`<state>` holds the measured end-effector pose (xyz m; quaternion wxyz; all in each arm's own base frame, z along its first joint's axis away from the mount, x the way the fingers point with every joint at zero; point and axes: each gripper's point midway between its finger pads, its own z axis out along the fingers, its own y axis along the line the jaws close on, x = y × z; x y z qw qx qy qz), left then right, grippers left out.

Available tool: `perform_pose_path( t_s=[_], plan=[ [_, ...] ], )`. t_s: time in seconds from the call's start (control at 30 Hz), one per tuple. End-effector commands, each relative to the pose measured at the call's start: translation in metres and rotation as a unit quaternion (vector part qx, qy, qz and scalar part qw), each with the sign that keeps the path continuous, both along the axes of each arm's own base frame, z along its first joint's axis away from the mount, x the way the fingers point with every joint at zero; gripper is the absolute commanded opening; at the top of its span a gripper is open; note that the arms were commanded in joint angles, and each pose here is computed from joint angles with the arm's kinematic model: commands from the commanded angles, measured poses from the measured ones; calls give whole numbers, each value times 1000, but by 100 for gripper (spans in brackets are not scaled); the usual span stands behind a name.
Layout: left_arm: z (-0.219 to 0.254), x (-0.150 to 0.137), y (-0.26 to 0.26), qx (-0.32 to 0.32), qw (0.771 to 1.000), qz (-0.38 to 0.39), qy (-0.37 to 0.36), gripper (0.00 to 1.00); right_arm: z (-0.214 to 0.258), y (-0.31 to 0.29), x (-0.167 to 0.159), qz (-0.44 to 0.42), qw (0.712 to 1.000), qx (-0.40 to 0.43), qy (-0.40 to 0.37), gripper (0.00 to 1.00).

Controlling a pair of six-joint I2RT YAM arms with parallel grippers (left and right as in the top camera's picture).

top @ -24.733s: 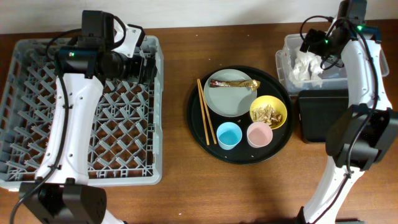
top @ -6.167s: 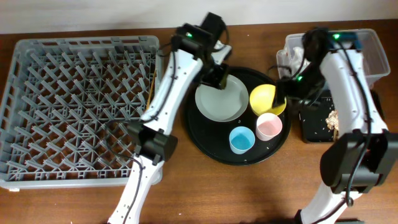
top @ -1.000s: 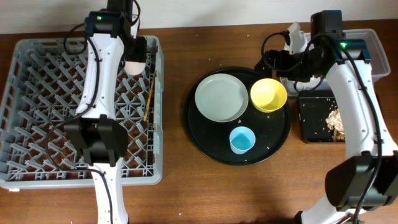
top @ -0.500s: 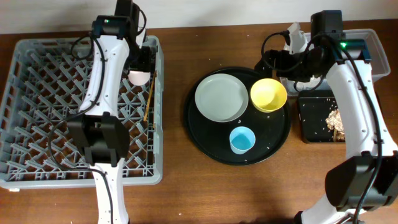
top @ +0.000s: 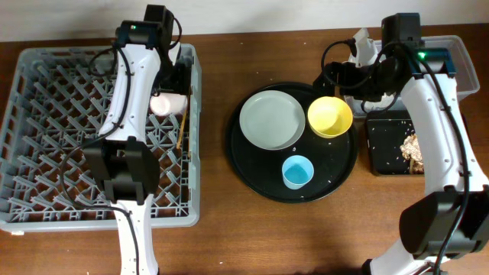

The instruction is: Sort waste into correct bins and load items into the dishwasher rack

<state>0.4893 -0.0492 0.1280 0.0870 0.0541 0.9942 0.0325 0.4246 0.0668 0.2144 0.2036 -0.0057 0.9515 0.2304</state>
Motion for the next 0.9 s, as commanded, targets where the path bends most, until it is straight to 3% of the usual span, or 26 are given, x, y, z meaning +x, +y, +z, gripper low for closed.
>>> perform_pose_path(
  t_s=[0.0, 0.27, 0.37, 0.67, 0.87],
  plan=[
    [24, 8, -8, -10, 999, -4, -34, 73, 4, 0, -3, 4, 1000, -10, -6, 99],
    [61, 5, -17, -16, 998, -14, -64, 68, 4, -2, -3, 2, 1000, -15, -6, 99],
    [84, -7, -49, -69, 994, -48, -70, 68, 0, -8, -4, -6, 999, -32, 1, 99],
    [45, -87, -178, -114, 975, -180, 59, 68, -14, -33, -21, -37, 994, -88, 47, 99],
    [14, -126, -220, -99, 966, -212, 112, 68, -15, -37, -22, -41, 994, -88, 50, 99]
  ],
)
